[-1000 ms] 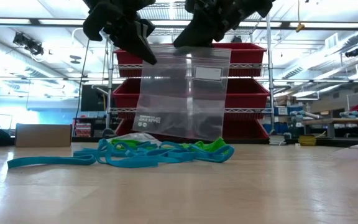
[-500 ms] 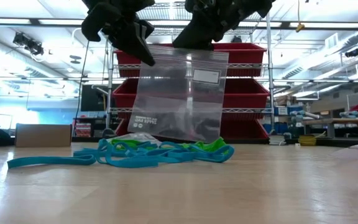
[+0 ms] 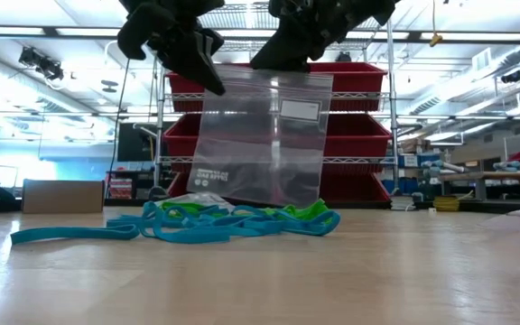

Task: Sort rubber bands
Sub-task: Open the right transparent zip bag

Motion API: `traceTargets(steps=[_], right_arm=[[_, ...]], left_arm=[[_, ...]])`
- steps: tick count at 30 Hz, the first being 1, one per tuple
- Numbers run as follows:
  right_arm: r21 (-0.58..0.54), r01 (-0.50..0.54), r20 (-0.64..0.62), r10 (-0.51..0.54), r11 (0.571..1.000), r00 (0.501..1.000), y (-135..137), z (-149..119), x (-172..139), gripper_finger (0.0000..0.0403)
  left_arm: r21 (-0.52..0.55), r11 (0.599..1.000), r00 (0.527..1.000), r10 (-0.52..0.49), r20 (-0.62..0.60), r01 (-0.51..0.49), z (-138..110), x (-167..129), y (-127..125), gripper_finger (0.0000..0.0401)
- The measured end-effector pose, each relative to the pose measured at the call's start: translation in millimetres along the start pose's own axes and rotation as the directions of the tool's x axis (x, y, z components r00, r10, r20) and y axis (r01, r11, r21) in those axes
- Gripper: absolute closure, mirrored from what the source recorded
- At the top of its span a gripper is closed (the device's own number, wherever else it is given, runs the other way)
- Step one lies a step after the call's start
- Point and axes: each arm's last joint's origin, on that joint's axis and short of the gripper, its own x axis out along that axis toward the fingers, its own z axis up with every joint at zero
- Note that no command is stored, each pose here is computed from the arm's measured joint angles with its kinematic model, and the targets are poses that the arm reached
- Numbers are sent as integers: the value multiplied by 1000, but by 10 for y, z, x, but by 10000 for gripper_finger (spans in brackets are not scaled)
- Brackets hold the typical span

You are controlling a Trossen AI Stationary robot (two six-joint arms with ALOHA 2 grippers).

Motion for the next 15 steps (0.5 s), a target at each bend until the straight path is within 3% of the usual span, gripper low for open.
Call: traceTargets(steps=[15], right_arm=[[-3,4,9,-4,1000,1000,-1,9,-3,292]], left_arm=[[0,1000,1000,-4,1,4,4,-2,-14,401]])
